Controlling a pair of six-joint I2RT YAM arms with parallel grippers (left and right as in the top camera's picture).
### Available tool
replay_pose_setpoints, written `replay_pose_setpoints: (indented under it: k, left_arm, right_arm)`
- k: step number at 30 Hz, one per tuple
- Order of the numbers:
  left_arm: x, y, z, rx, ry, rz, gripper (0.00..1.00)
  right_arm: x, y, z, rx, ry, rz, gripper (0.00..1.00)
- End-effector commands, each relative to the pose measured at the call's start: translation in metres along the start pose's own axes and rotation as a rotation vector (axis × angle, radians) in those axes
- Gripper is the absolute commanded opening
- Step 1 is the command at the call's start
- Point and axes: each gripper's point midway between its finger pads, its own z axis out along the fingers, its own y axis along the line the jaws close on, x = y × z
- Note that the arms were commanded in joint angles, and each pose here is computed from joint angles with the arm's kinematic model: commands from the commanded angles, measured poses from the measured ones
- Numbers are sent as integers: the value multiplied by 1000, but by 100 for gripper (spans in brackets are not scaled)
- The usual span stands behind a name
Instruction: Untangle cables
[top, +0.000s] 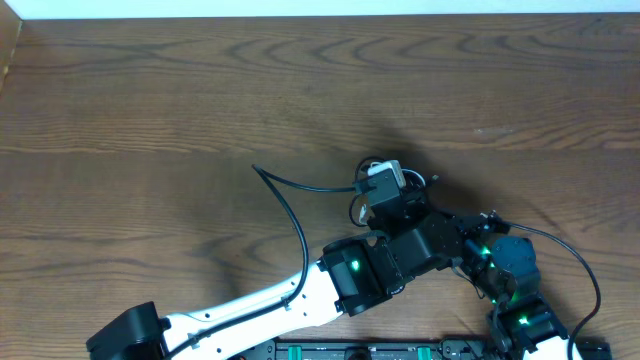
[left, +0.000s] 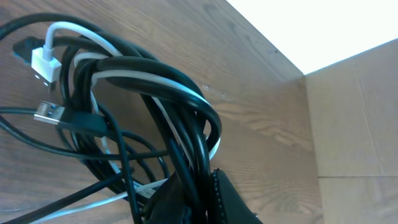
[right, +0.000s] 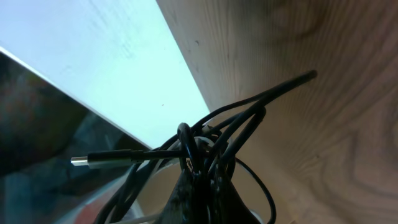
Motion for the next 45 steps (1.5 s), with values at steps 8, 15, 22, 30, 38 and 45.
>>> replay_pose_setpoints:
  k: [8, 15, 22, 30, 38, 45]
  left_arm:
    - [-66, 0, -24, -12, -105, 318, 8]
    - [-138, 49, -43, -181, -186, 358, 8]
    - [-180, 115, -49, -400, -214, 251, 8]
    - [-170, 163, -54, -524, -91, 52, 67]
    - [-114, 173, -37, -526, 213, 52, 77]
    - [-34, 138, -18, -333, 653, -117, 85]
  right_arm:
    - [-22, -33, -4, 158, -58, -471, 1]
    - [-66, -77, -24, 394, -206, -549, 1]
    - [-75, -81, -29, 432, -224, -618, 1]
    - [-73, -81, -28, 450, -180, -781, 1]
    - [-77, -81, -30, 466, -188, -839, 1]
    - [-84, -91, -36, 532, -198, -886, 1]
